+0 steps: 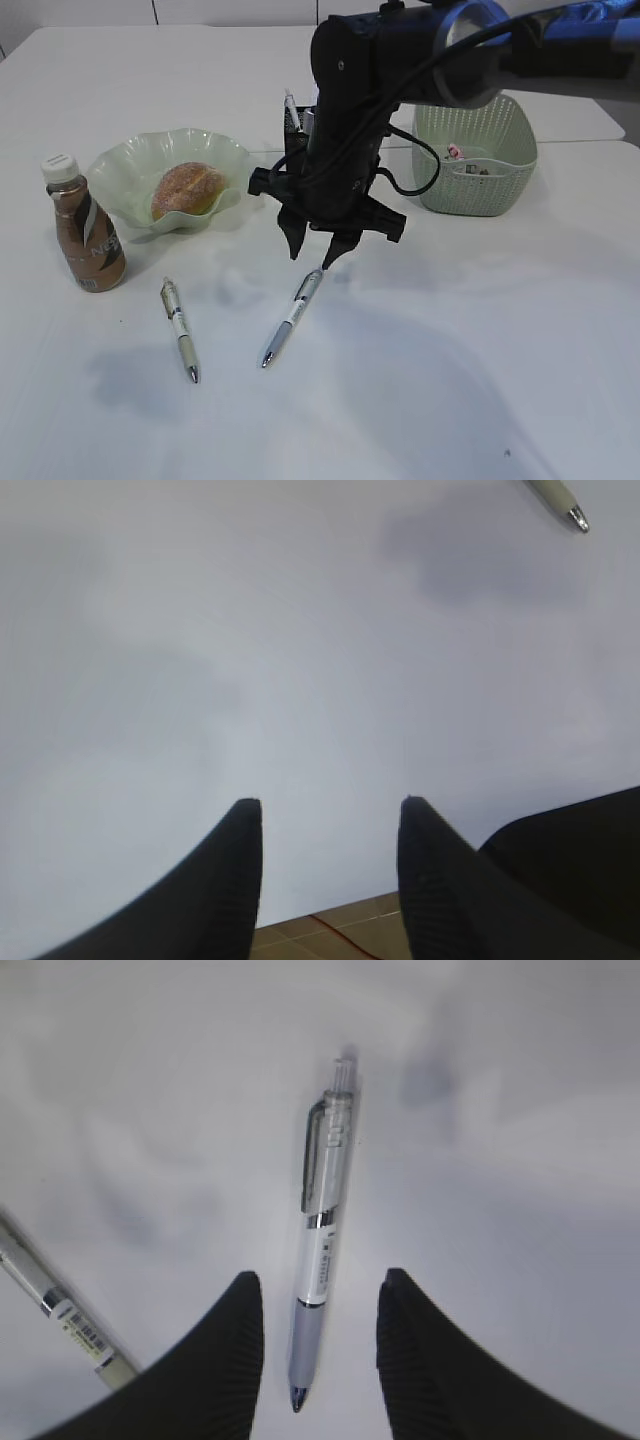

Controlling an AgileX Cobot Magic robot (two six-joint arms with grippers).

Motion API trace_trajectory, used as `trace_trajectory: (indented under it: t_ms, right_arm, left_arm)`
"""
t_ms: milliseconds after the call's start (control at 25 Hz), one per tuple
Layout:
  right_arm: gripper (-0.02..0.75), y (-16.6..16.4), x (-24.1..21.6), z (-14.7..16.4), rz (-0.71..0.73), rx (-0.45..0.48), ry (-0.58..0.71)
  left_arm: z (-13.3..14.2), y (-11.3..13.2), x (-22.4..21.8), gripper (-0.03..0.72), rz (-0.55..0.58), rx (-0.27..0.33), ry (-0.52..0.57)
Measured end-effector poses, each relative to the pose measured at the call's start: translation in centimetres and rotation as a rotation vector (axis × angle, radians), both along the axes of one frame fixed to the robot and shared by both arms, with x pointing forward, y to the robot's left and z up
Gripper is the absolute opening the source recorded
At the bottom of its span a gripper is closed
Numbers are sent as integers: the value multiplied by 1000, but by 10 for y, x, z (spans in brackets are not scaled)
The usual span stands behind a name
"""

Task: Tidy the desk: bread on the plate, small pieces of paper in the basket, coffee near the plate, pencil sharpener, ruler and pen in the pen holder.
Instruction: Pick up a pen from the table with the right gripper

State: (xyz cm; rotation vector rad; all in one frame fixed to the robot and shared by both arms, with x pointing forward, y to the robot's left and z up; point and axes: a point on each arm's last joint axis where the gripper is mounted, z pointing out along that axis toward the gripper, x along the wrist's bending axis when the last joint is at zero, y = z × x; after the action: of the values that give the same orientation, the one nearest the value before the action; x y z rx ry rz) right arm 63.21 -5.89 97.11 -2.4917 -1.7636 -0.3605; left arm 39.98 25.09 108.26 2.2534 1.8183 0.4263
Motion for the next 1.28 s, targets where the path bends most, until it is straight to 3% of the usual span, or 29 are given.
trace_trajectory:
  t_ms: [720,1280]
  right_arm:
    - [320,19,1,-33,16,-80,-6]
    - [319,24,7,-40,15,-97,3]
  left_arm:
    - [0,0,0,310,0,2,-1]
    - [0,0,0,310,0,2,-1]
